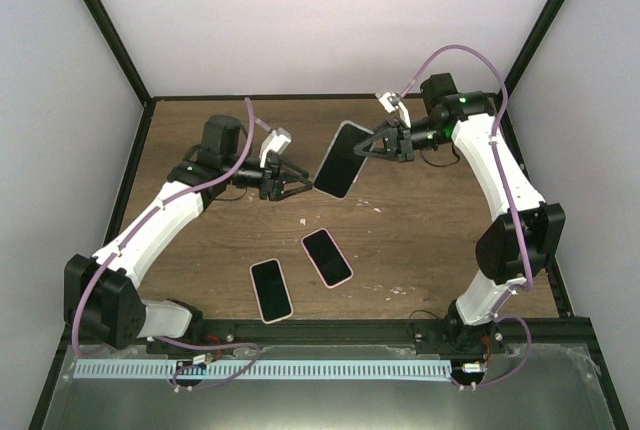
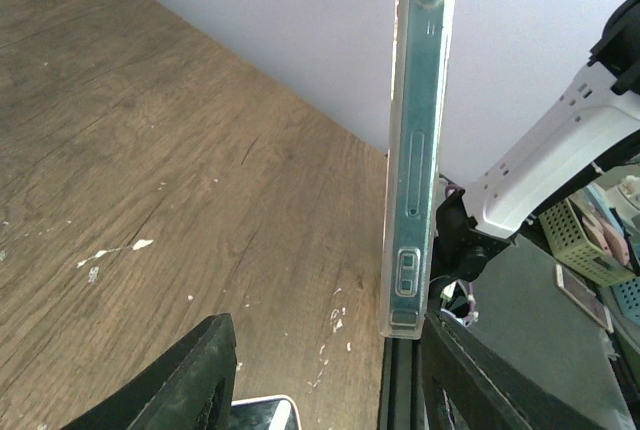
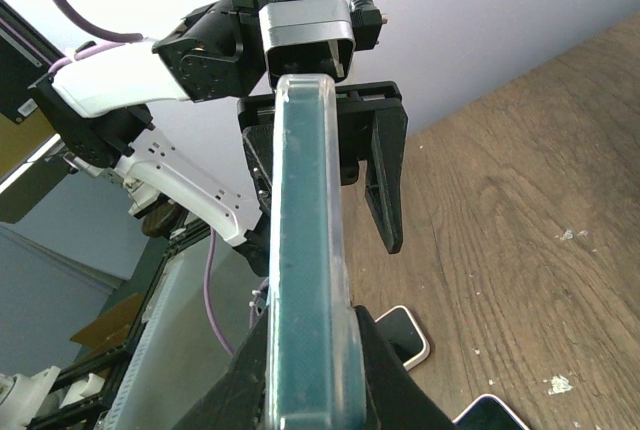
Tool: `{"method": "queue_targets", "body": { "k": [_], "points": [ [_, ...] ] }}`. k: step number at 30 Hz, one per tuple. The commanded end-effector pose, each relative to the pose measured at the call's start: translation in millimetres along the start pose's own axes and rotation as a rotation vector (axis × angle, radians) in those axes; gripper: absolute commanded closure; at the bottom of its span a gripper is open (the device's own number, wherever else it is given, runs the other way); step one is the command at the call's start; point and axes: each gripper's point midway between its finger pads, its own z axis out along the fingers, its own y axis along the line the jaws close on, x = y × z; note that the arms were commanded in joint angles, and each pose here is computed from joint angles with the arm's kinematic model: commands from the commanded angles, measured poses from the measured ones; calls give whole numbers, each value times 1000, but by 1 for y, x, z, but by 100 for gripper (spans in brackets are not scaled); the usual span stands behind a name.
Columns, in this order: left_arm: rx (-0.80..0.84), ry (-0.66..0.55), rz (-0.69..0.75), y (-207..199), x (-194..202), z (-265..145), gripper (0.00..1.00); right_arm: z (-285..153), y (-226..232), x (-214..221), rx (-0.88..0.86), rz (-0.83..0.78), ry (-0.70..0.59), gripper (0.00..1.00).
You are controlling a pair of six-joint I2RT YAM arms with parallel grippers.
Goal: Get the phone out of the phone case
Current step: Remove the phone case from the phone.
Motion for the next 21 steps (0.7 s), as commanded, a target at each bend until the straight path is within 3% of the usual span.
{"method": "queue_targets", "body": {
  "k": [1, 9, 21],
  "points": [
    [-122, -5, 25, 25, -7, 0, 49, 3, 49, -13, -117, -40, -62, 99],
    [-192, 45, 23, 46, 10, 3, 56, 5, 71, -20, -169, -76, -81, 99],
    [-355, 54, 30, 85, 2, 2, 61, 10, 89, -20, -205, -104, -79, 99]
  ]
}}
